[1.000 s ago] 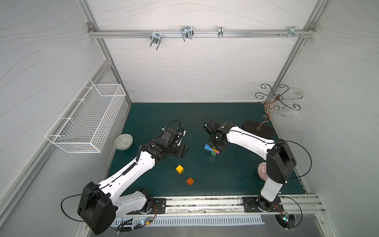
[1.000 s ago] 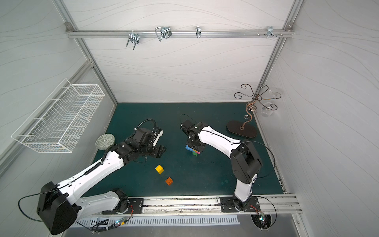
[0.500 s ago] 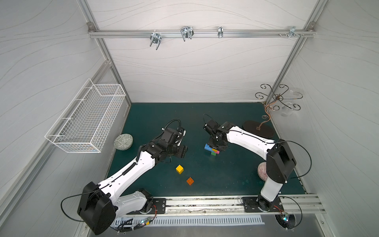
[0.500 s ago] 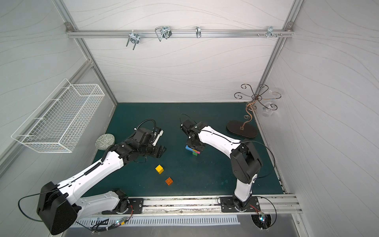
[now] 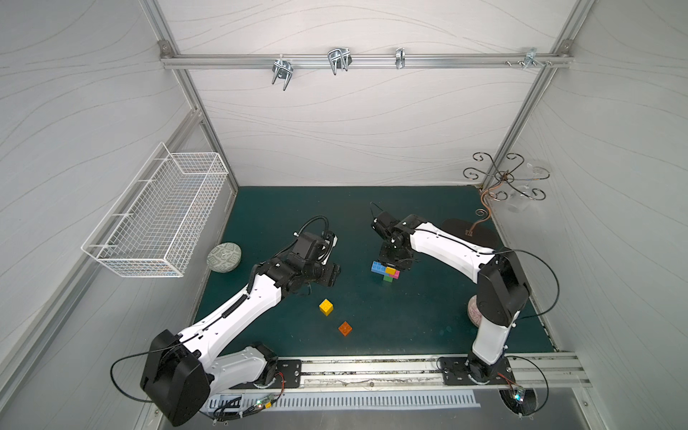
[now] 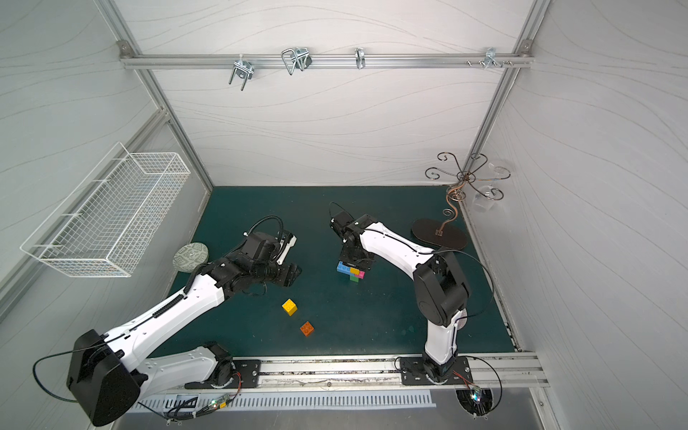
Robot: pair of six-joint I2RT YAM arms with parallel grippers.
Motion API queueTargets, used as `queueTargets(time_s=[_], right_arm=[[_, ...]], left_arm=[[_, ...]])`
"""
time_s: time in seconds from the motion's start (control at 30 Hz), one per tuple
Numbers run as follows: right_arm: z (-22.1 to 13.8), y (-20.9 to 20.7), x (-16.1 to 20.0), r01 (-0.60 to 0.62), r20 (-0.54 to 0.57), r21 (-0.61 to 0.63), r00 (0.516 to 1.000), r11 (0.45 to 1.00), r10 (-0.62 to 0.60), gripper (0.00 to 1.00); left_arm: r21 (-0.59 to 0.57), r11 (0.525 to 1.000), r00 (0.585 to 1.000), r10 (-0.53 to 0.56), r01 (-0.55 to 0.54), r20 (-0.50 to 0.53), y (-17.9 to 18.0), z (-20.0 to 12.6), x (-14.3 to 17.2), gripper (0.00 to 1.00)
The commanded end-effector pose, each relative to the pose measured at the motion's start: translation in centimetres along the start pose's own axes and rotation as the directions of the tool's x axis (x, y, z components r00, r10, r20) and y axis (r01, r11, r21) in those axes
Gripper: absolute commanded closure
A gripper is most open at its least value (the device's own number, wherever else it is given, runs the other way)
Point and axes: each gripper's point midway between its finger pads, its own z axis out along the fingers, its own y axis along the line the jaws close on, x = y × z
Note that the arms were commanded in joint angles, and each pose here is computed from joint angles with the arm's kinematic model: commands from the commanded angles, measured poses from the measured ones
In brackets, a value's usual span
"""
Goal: Assemble the number 4 with lego
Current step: Assemble the lego brick with the lego brick.
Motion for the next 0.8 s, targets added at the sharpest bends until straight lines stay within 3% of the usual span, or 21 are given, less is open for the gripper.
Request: queueTargets(time_s=[0.0,0.33,0.77], right_arm=[[4.5,-2.1,2.8,0.052,-0.142,0.130,0.989,0.990,-0.033,1.00],[7.3,-3.4,4.1,0.127,-0.205,0.170,0.974,0.977,-0.091,1.00],[8.6,-2.7,4.7,0.310,-0.292,0.098,0.917,0.946,-0.270,1.00]], left_arm=[[0.006,1.000,0.999,-0.005,0.005,0.045,-0.1,-0.5,-1.2,0.31],[0.002,1.000,0.999,-0.004,0.004,0.051,0.0,-0.7,-1.2,0.31],[0.001,1.000,0.999,-0.003,0.003,0.050,0.0,-0.6,-1.2,0.31]])
